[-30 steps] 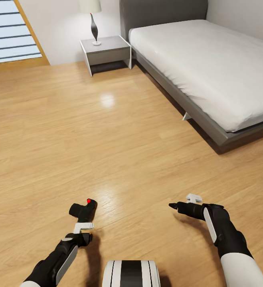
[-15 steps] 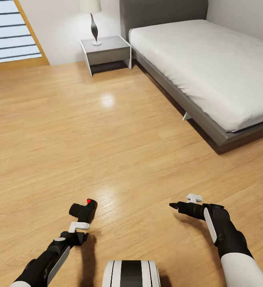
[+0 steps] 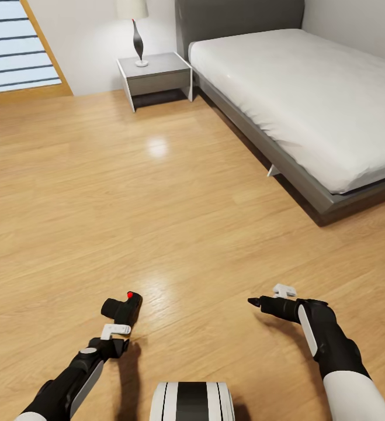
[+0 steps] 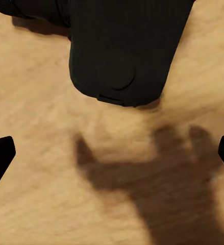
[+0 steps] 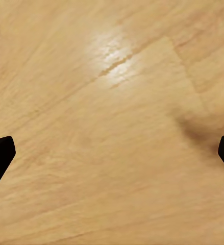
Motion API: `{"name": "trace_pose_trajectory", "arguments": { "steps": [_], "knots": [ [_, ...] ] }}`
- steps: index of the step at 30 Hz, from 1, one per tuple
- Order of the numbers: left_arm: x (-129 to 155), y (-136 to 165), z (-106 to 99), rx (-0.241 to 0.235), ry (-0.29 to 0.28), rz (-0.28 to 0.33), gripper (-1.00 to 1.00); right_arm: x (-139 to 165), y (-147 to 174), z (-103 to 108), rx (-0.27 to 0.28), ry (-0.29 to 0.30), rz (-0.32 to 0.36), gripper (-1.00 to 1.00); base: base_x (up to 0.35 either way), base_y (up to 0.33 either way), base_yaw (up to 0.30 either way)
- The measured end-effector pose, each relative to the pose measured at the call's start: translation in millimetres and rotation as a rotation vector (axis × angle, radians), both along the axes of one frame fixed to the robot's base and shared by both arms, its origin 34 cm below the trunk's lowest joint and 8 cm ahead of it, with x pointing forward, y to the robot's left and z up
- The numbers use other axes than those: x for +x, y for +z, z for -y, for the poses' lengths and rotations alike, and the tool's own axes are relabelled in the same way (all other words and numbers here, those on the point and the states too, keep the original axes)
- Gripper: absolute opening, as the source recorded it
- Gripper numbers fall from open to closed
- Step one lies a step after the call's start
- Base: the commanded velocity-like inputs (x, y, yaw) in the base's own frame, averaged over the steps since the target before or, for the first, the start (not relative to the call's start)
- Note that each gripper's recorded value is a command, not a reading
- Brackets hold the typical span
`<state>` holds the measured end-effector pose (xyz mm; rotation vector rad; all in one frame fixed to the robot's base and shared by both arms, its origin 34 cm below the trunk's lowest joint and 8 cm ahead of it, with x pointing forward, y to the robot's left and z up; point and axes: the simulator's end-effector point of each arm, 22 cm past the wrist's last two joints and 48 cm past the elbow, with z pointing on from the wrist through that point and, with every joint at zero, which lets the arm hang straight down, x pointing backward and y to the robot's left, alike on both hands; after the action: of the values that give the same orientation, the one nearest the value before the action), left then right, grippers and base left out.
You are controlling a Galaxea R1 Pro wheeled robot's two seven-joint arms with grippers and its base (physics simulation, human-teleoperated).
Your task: Attach the digital camera to the camera tripod in the bedroom.
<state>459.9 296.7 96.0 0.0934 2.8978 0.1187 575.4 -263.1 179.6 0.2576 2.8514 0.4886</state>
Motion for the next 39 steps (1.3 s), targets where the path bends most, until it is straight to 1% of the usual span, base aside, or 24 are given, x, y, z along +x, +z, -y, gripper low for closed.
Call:
{"name": "trace_pose_trajectory", "arguments": {
  "steps": [6, 8, 10, 13, 16, 24, 39],
  "knots": [
    [8, 3, 6, -0.014, 0.015, 0.018, 1.00, 0, 0, 1, -0.004, 0.000, 0.000, 1.00, 0.000, 0.000, 0.000],
    [19, 9, 7, -0.009, 0.020, 0.041, 1.00, 0, 0, 2, -0.005, -0.001, 0.000, 1.00, 0.000, 0.000, 0.000],
    [39, 20, 10, -0.005, 0.026, 0.088, 1.00, 0, 0, 2, -0.005, -0.003, 0.000, 1.00, 0.000, 0.000, 0.000],
    [43, 20, 12, -0.004, 0.029, 0.096, 1.00, -4, -7, 2, -0.005, -0.002, -0.013, 1.00, 0.000, 0.000, 0.000],
    [41, 16, 14, -0.004, 0.029, 0.084, 1.00, -8, -13, 2, -0.006, -0.002, -0.025, 1.00, 0.000, 0.000, 0.000],
    [23, 2, 15, -0.001, 0.024, 0.018, 1.00, -19, -29, 2, -0.004, -0.001, -0.057, 1.00, 0.000, 0.000, 0.000],
    [-3, -23, 12, 0.005, 0.022, -0.051, 1.00, -41, -59, 1, -0.004, 0.000, -0.118, 1.00, 0.000, 0.000, 0.000]
  ]
}}
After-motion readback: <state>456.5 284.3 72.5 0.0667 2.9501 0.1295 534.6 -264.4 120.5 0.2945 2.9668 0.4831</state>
